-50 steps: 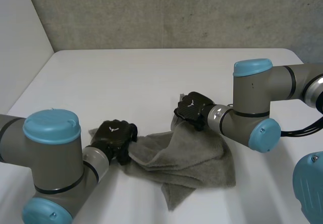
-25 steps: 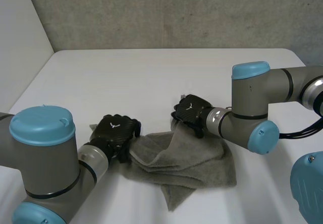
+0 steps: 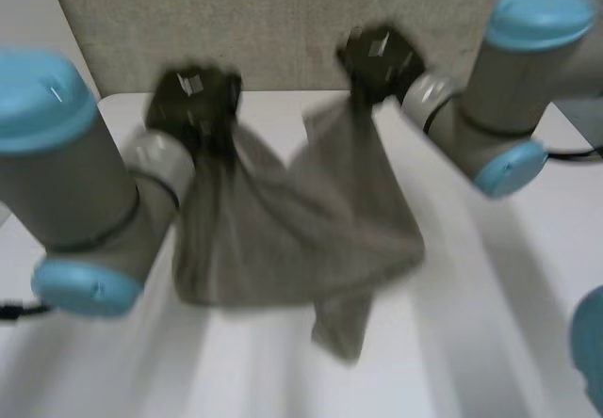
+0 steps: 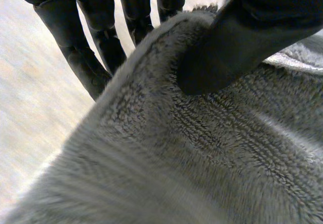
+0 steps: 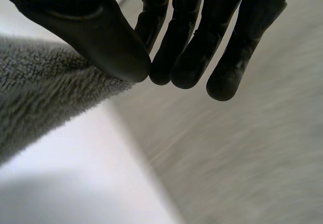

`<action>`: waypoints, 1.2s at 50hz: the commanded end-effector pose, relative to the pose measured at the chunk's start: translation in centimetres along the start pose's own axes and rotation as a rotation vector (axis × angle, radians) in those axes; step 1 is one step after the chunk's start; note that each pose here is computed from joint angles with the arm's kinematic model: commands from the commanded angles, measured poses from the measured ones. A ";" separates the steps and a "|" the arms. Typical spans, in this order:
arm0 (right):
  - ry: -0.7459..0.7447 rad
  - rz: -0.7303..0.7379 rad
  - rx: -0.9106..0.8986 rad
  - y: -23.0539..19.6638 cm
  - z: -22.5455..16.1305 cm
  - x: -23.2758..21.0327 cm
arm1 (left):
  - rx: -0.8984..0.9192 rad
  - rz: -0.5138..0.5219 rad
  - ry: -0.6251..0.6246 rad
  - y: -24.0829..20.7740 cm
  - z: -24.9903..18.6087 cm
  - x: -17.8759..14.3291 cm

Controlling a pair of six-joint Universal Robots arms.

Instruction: Fold the towel.

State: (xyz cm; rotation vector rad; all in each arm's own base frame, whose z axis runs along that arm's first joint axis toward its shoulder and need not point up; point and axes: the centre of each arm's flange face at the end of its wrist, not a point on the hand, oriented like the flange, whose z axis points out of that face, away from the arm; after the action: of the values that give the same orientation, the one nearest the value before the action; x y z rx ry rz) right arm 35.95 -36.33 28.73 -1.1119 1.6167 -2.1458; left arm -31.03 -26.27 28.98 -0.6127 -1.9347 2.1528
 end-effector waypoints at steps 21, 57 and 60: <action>-0.167 0.105 -0.301 6.4 -15.3 -1.4 | -0.201 0.046 0.043 6.9 -11.1 0.5; -0.125 0.209 -0.449 10.2 -18.6 -3.4 | -0.312 0.122 -0.027 14.6 -7.3 -2.3; -0.133 0.211 -0.453 10.4 -18.7 -3.6 | -0.316 0.119 -0.040 14.7 -7.1 -2.7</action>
State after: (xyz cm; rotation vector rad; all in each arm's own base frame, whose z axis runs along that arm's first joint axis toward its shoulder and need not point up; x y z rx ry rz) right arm 23.06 -24.77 16.95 -1.0963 2.0927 -1.6288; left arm -24.12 -22.45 15.02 -0.7754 -2.3067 1.9592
